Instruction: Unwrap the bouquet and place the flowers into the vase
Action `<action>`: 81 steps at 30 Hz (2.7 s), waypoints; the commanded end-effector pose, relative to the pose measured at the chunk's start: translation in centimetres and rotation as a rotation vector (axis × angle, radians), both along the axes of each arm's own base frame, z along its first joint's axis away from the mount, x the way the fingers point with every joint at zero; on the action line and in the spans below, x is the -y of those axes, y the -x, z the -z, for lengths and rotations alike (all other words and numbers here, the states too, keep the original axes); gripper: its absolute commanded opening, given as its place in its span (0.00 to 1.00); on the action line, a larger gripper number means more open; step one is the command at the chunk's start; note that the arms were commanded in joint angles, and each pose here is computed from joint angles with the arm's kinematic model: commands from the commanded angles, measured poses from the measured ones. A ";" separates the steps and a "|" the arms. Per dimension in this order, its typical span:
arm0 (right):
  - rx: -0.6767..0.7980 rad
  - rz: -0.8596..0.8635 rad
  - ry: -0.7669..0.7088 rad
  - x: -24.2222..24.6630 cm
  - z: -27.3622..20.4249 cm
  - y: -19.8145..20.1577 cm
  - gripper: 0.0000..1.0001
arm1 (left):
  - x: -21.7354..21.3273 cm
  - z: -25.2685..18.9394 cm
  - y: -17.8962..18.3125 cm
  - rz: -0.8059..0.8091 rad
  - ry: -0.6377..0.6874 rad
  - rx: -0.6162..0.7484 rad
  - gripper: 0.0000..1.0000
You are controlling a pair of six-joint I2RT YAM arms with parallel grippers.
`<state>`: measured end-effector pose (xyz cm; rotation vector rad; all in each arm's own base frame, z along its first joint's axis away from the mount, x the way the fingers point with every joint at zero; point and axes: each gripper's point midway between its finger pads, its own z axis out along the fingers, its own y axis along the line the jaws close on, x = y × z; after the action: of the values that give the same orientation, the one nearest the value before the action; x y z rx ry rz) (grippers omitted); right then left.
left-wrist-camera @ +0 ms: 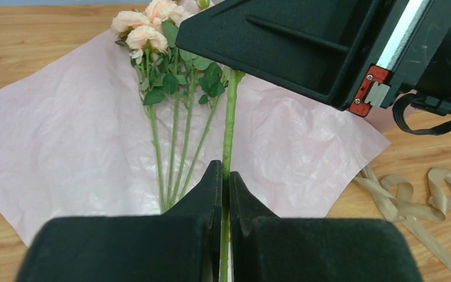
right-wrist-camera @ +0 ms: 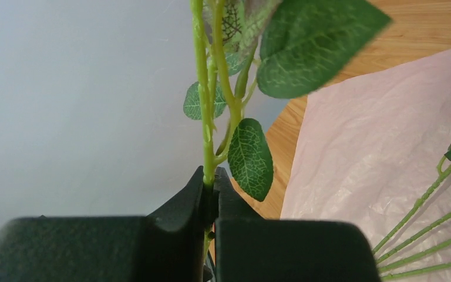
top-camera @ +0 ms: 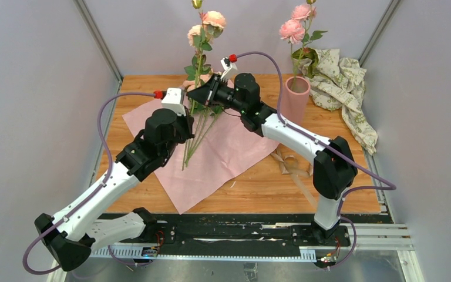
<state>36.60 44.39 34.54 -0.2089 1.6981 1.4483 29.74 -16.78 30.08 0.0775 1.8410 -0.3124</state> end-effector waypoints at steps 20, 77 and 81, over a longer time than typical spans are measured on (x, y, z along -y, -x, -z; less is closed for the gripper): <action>0.216 0.026 0.259 5.2 0.3 5.1 0.00 | 0.2 -0.6 -0.8 -0.057 0.042 0.006 0.01; 0.490 0.807 0.692 33.9 -7.0 -7.2 0.00 | 2.7 5.8 -1.0 0.031 0.004 -0.132 0.98; 0.458 0.784 0.753 33.9 -4.1 -8.3 0.67 | 2.8 6.0 -1.1 0.032 -0.002 -0.140 0.98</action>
<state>43.80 11.31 39.97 -0.2192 1.5786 0.1806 30.50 -19.68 24.30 0.0984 1.9794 -0.3570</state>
